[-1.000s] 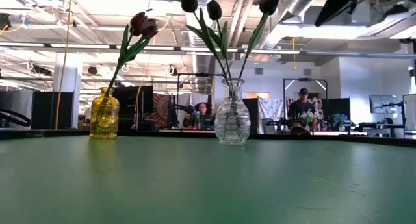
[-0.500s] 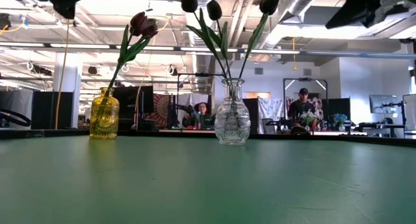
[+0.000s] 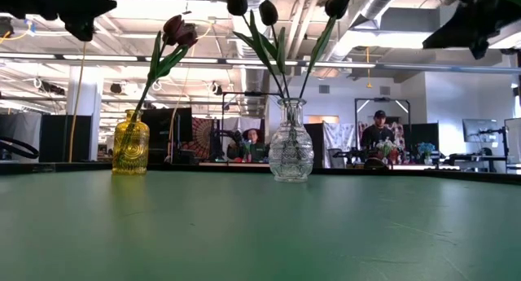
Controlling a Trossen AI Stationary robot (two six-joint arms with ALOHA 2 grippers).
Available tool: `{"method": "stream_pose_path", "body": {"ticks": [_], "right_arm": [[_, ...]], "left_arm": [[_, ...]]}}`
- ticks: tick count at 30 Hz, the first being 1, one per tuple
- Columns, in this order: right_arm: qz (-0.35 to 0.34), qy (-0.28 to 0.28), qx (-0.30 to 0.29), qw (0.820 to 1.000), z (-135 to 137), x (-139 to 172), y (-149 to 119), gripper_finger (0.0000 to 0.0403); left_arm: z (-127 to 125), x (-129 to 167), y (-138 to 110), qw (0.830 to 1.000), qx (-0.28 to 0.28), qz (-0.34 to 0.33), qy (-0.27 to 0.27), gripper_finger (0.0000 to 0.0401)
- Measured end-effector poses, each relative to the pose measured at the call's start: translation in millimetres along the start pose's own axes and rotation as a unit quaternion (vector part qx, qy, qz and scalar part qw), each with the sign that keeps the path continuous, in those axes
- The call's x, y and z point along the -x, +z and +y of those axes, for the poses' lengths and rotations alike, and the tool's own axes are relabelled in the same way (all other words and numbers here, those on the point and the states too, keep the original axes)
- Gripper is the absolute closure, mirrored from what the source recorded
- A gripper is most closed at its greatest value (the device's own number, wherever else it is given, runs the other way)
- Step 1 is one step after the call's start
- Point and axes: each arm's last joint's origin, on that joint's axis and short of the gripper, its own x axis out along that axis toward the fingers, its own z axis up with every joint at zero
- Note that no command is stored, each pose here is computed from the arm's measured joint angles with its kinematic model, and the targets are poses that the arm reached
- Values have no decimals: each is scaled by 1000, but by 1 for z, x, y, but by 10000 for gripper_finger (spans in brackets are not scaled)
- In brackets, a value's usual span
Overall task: Sort flowers into vase by color
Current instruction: Return to Home Position
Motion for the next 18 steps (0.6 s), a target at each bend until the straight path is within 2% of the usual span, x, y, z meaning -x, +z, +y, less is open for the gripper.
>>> {"method": "stream_pose_path", "body": {"ticks": [4, 9, 12, 18], "right_arm": [[-44, -1, -17, 999, -3, 6, -3, 381], [-106, 27, -4, 994, 0, -15, -18, 381], [-108, 60, 8, 992, 3, -28, -32, 381], [-87, 84, 14, 993, 2, -44, -60, 381]], "left_arm": [[-1, -8, -14, 1000, 2, 7, 0, 278], [-2, -16, -25, 1000, 5, -23, -1, 278], [-3, -18, -28, 999, 8, -36, -2, 278], [-4, -20, -33, 999, 18, -28, -16, 278]]}}
